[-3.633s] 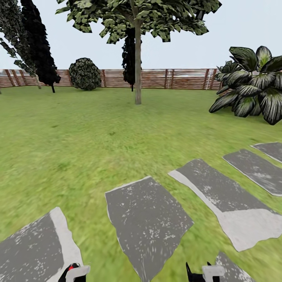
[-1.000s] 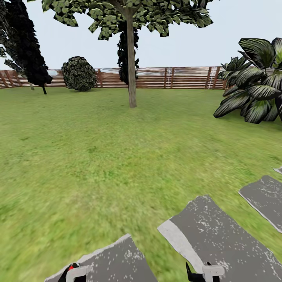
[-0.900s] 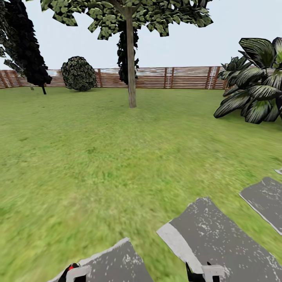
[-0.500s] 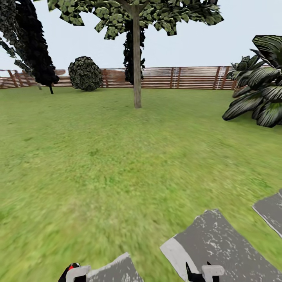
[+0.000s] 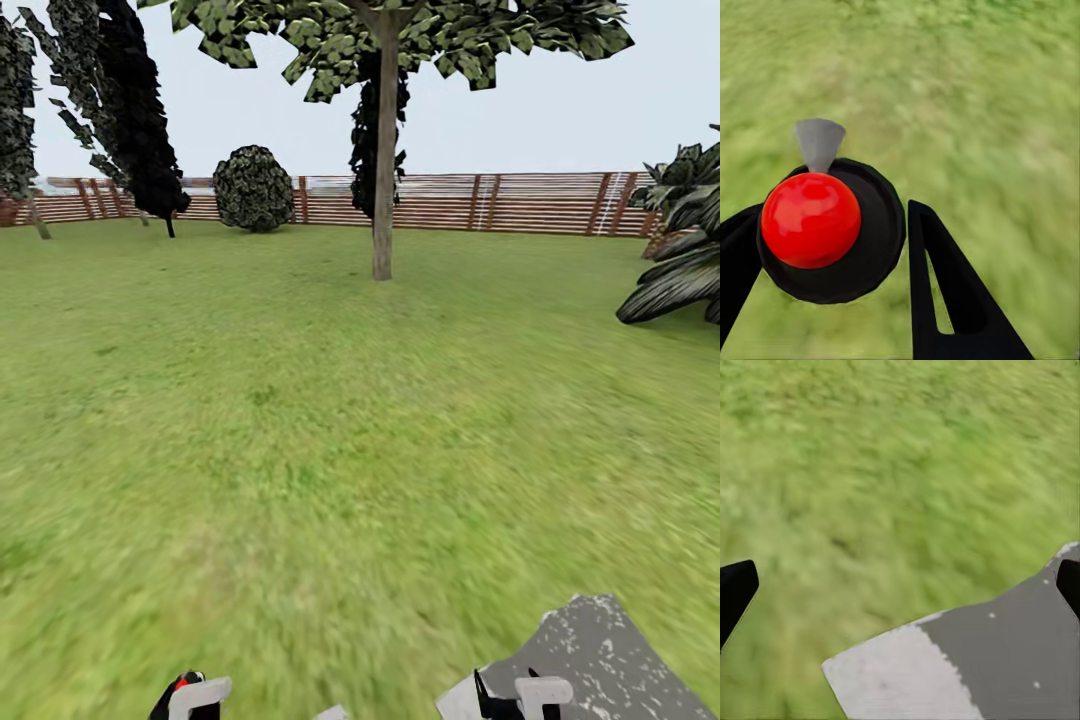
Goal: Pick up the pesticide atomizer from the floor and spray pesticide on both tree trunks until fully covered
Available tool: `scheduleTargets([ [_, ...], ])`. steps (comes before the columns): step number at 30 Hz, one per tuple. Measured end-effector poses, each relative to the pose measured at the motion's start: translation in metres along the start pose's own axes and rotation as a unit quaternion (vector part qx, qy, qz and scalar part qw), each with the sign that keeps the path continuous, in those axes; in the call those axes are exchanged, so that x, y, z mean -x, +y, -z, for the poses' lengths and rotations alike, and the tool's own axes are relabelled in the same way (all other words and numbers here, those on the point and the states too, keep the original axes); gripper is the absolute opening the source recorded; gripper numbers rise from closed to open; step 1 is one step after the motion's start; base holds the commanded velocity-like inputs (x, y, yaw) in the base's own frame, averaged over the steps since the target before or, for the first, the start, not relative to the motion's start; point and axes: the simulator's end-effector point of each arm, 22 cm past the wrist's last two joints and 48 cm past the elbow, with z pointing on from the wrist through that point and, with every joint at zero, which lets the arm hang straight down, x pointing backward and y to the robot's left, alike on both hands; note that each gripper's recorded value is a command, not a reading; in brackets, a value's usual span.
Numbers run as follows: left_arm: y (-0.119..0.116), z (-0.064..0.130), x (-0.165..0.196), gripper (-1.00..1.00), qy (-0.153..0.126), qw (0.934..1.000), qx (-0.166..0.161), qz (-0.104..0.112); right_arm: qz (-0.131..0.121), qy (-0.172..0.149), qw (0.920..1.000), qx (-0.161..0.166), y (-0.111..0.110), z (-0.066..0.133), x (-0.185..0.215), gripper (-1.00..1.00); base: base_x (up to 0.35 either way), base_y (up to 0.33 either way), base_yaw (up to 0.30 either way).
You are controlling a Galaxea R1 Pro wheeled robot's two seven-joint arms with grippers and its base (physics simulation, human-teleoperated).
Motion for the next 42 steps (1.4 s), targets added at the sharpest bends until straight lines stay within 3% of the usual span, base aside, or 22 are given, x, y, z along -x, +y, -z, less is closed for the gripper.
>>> scheduleTargets([
  [42,0.0000,0.0000,-0.0001,-1.00,0.000,1.0000,0.000,0.000,0.001,0.000,1.0000,0.002,0.0011,0.0000,0.0000,1.00,0.339,0.000,0.001],
])
